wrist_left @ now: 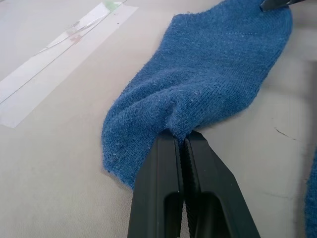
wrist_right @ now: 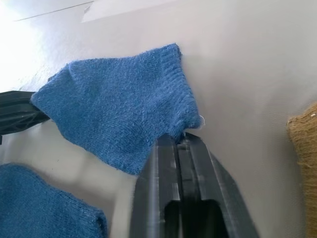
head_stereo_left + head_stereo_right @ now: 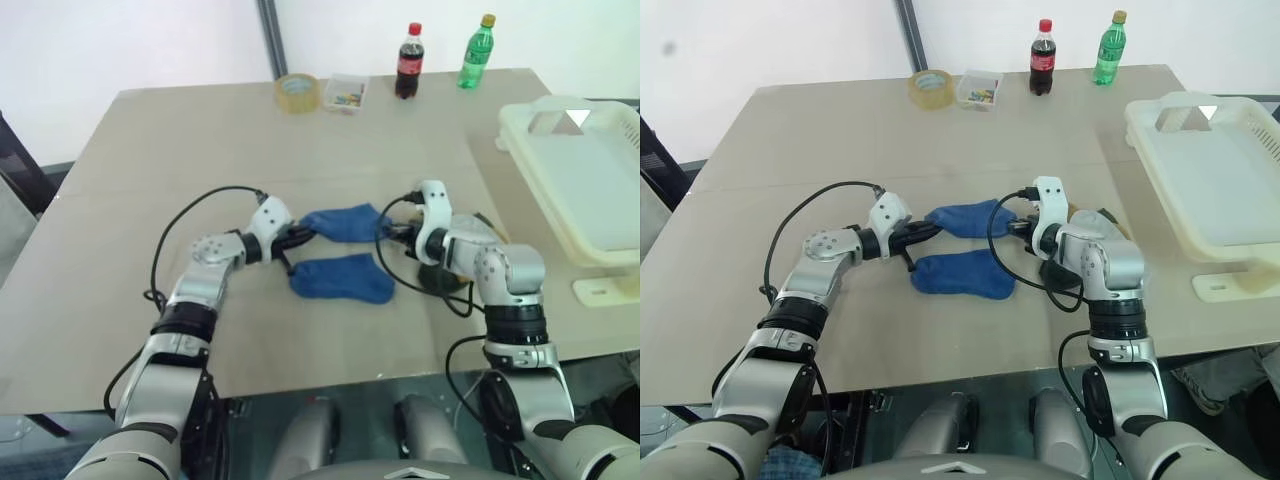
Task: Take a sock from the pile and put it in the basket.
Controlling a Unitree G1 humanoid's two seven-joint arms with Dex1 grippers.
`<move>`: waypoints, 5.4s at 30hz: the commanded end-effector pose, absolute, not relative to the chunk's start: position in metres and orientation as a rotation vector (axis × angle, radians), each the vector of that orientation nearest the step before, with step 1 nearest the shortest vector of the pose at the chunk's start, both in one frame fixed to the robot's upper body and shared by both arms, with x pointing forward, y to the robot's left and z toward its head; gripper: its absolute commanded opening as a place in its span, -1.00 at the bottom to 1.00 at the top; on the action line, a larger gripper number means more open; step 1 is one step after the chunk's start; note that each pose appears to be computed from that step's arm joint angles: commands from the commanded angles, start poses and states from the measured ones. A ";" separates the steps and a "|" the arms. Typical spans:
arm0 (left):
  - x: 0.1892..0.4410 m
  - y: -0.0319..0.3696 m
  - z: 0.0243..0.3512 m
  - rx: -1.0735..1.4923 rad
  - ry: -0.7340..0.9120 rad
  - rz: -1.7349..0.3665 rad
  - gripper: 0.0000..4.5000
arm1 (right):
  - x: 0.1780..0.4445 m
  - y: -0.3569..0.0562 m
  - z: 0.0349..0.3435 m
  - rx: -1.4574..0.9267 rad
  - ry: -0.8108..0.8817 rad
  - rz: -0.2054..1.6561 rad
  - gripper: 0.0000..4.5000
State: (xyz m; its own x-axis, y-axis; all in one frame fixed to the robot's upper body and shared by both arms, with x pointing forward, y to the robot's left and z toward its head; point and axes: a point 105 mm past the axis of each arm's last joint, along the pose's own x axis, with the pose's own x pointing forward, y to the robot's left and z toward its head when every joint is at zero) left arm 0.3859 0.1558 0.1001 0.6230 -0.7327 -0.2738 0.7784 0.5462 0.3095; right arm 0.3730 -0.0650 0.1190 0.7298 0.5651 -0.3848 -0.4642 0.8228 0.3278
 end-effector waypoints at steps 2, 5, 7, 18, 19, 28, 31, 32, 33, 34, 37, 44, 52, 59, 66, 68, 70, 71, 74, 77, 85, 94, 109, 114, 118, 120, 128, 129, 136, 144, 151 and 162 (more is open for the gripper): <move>0.384 0.153 0.102 0.440 0.093 -0.893 -1.00 | 0.373 -0.057 0.133 0.198 0.433 0.603 -0.96; 0.386 0.149 0.117 0.437 0.038 -0.888 -1.00 | 0.369 -0.057 0.137 0.162 0.423 0.620 -0.96; 0.383 0.144 0.135 0.384 -0.019 -0.896 -1.00 | 0.370 -0.061 0.149 0.092 0.377 0.609 -0.96; 0.325 0.148 0.166 0.392 -0.047 -0.965 -1.00 | 0.315 -0.064 0.183 -0.026 0.342 0.715 -0.96; 0.319 0.150 0.162 0.409 -0.029 -0.965 -1.00 | 0.308 -0.066 0.182 -0.031 0.356 0.726 -0.96; 0.274 0.145 0.132 0.410 -0.014 -0.990 -1.00 | 0.268 -0.071 0.142 -0.017 0.494 0.742 -0.96; 0.270 0.142 0.125 0.416 -0.023 -0.975 -1.00 | 0.265 -0.068 0.141 0.012 0.490 0.741 -0.96; 0.271 0.141 0.123 0.414 -0.038 -0.955 -1.00 | 0.262 -0.067 0.139 0.014 0.493 0.743 -0.96; 0.272 0.142 0.122 0.421 -0.055 -0.926 -1.00 | 0.260 -0.067 0.137 0.013 0.497 0.744 -0.96; 0.274 0.143 0.120 0.427 -0.063 -0.900 -1.00 | 0.259 -0.066 0.136 0.013 0.499 0.745 -0.96; 0.275 0.144 0.113 0.424 -0.060 -0.866 -1.00 | 0.257 -0.066 0.136 0.015 0.496 0.743 -0.96; 0.281 0.142 0.110 0.410 -0.071 -0.845 -1.00 | 0.254 -0.068 0.136 -0.001 0.499 0.742 -0.96; 0.282 0.140 0.101 0.406 -0.050 -0.859 -1.00 | 0.256 -0.071 0.134 -0.022 0.513 0.729 -0.96; 0.282 0.143 0.098 0.417 -0.042 -0.864 -1.00 | 0.258 -0.072 0.135 -0.040 0.518 0.729 -0.86; 0.281 0.144 0.097 0.418 -0.040 -0.870 -1.00 | 0.260 -0.073 0.154 -0.142 0.420 0.783 0.07; 0.281 0.145 0.097 0.421 -0.041 -0.867 -1.00 | 0.260 -0.073 0.161 -0.177 0.380 0.813 0.07; 0.282 0.146 0.097 0.424 -0.042 -0.862 -1.00 | 0.264 -0.071 0.175 -0.210 0.293 0.834 0.07; 0.282 0.147 0.097 0.425 -0.043 -0.861 -1.00 | 0.266 -0.070 0.182 -0.223 0.248 0.842 0.07; 0.281 0.145 0.097 0.424 -0.042 -0.862 -1.00 | 0.271 -0.056 0.193 -0.308 0.138 0.895 0.07; 0.280 0.142 0.095 0.418 -0.041 -0.870 -1.00 | 0.278 -0.036 0.189 -0.365 0.077 0.947 0.07; 0.281 0.140 0.095 0.393 -0.036 -0.882 -1.00 | 0.295 -0.009 0.147 -0.296 0.041 1.017 0.07; 0.276 0.140 0.094 0.358 -0.023 -0.893 -1.00 | 0.291 -0.018 0.096 -0.436 0.173 1.134 0.07; 0.288 0.175 0.126 -0.087 -0.001 -0.749 0.99 | 0.297 -0.022 0.084 -0.479 0.236 1.099 0.10; 0.292 0.184 0.109 -0.351 0.296 -0.746 0.99 | 0.298 -0.023 0.083 -0.483 0.239 1.093 0.10; 0.292 0.174 0.110 -0.611 0.512 -0.806 0.99 | 0.298 -0.020 0.086 -0.489 0.232 1.088 0.10; 0.296 0.171 0.115 -0.729 0.586 -0.830 0.99 | 0.300 -0.021 0.088 -0.491 0.228 1.078 0.10; 0.280 0.163 0.117 -0.873 0.844 -0.947 0.99 | 0.298 -0.022 0.089 -0.503 0.231 1.069 0.10; 0.277 0.163 0.118 -0.886 0.855 -0.963 0.99 | 0.299 -0.022 0.089 -0.504 0.232 1.067 0.10; 0.280 0.156 0.127 -1.018 0.806 -1.036 0.99 | 0.302 -0.023 0.089 -0.511 0.232 1.058 0.10; 0.304 0.151 0.153 -1.235 0.616 -1.073 0.99 | 0.303 -0.023 0.089 -0.520 0.230 1.054 0.10; 0.301 0.149 0.138 -1.201 0.654 -1.004 0.99 | 0.303 -0.023 0.087 -0.527 0.232 1.057 0.10; 0.270 0.182 0.122 -1.002 0.794 -0.895 0.99 | 0.302 -0.020 0.084 -0.522 0.226 1.058 0.10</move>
State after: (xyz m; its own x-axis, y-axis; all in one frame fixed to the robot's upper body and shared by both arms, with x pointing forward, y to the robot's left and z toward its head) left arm 0.2883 0.1911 0.1184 0.5143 -0.8502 -0.1125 0.1975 0.2451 -0.9492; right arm 0.3003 -0.0151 0.0911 0.4673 0.7889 -0.3991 -0.8798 0.3703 -0.2981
